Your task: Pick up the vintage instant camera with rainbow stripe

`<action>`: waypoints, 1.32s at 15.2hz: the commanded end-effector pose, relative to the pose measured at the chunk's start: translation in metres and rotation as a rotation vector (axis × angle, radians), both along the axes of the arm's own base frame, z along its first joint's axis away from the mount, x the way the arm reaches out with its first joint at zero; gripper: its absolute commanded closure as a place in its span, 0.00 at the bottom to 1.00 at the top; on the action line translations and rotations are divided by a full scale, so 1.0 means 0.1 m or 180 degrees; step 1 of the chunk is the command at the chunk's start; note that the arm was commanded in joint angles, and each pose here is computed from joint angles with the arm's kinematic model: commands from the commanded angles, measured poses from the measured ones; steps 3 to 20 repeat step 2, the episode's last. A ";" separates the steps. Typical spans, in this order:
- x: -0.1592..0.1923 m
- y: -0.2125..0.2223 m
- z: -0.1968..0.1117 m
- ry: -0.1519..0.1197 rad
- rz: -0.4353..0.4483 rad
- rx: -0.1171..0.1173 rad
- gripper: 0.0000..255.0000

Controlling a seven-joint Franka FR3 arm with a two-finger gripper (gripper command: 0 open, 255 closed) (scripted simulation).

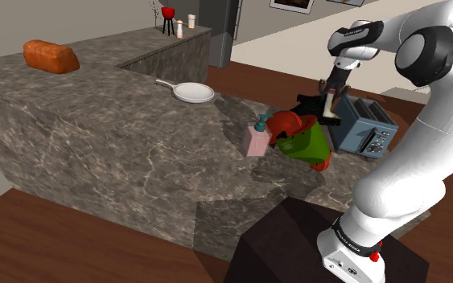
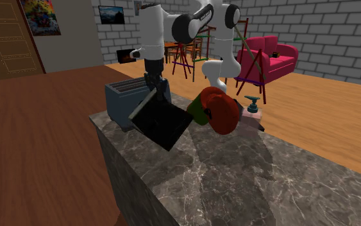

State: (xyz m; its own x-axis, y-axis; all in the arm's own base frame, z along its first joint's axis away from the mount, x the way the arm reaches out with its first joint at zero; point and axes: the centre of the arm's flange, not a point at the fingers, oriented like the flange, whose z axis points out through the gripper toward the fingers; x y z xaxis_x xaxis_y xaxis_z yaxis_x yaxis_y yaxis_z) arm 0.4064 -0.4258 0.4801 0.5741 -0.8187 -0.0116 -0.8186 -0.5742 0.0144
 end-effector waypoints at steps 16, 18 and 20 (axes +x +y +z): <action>0.01 -0.02 0.09 -0.0017 -0.0001 -0.0013 1.00; 0.01 -0.02 0.09 -0.0017 -0.0001 -0.0013 1.00; 0.01 -0.02 0.09 -0.0017 -0.0001 -0.0013 1.00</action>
